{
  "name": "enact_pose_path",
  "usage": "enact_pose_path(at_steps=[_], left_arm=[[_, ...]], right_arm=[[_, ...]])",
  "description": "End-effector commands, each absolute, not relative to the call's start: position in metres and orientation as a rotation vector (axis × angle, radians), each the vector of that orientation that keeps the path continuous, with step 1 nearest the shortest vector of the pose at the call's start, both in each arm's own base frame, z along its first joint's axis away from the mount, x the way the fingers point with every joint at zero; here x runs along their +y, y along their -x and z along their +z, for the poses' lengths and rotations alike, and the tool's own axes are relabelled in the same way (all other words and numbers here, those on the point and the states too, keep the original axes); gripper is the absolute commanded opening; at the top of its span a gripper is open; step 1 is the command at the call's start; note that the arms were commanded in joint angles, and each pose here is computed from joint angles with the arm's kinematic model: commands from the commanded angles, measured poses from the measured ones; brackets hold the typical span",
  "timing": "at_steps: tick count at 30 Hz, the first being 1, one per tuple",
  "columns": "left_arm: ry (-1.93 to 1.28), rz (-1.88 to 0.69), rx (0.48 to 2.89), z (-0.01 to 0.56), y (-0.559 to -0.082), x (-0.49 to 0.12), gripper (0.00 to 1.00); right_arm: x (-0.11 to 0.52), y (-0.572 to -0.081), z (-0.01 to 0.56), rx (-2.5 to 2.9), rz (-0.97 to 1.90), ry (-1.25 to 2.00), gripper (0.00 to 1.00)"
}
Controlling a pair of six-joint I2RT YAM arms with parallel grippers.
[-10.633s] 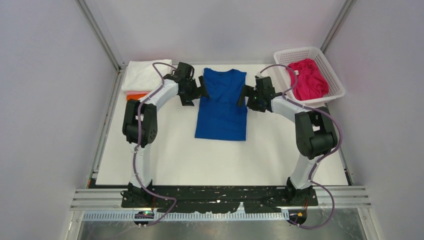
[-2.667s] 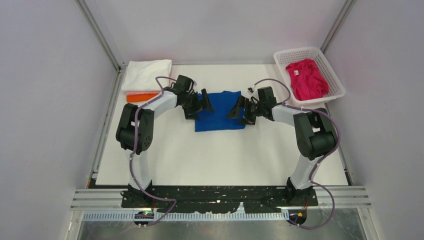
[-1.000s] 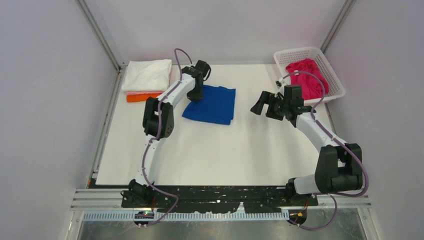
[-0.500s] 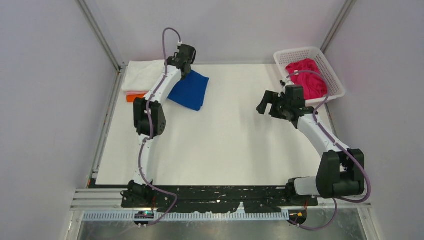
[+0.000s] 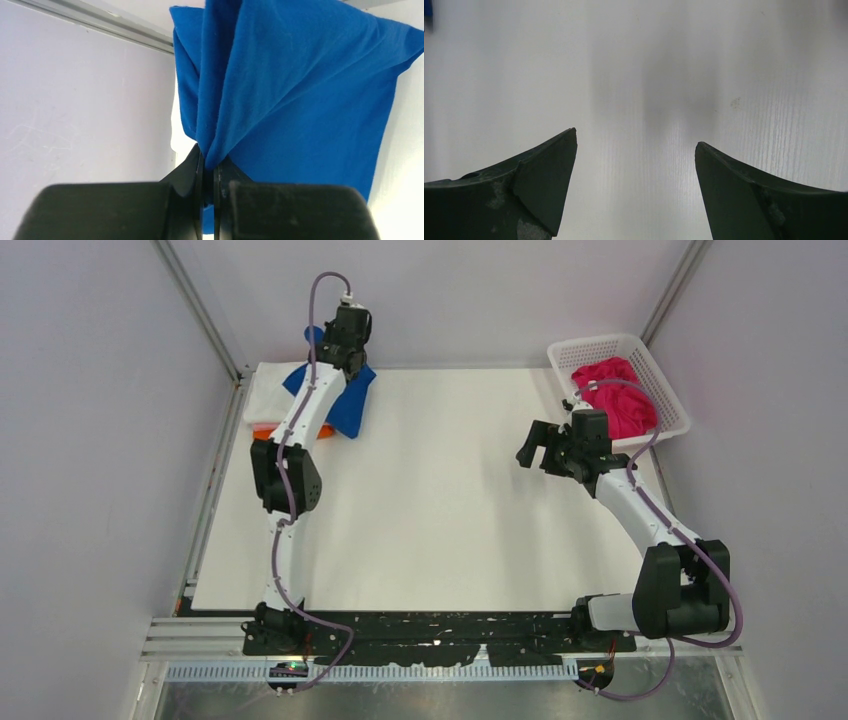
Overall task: Fold and stack the t-shirts
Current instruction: Put the neatly folded tshirt into the corner of the board with the left arm
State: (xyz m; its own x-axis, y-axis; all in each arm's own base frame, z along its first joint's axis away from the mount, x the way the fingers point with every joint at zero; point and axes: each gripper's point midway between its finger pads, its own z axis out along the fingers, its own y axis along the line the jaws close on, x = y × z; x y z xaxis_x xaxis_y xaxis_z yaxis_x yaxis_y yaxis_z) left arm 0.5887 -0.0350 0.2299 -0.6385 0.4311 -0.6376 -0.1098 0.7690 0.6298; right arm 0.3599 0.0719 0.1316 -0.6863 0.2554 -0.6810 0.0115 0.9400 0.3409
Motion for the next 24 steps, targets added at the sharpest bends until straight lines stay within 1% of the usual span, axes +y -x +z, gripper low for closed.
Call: enact_pose_path(at_steps=[1, 8, 15, 19, 24], left_arm=[[-0.109, 0.787, 1.897, 0.341, -0.577, -0.027, 0.0], [-0.114, 0.598, 1.9, 0.361, -0.558, -0.042, 0.0], [-0.116, 0.503, 1.869, 0.386, -0.546, -0.049, 0.0], [-0.115, 0.511, 1.883, 0.38, -0.548, -0.046, 0.0], [-0.102, 0.523, 1.941, 0.352, -0.56, -0.032, 0.0]], right_arm=[[0.07, -0.37, 0.144, 2.25, 0.388, -0.18, 0.95], [0.074, -0.369, 0.145, 2.252, 0.417, -0.173, 0.95], [0.08, -0.369, 0.147, 2.244, 0.461, -0.165, 0.95], [0.082, -0.368, 0.145, 2.251, 0.477, -0.168, 0.95], [0.082, -0.367, 0.144, 2.261, 0.475, -0.172, 0.95]])
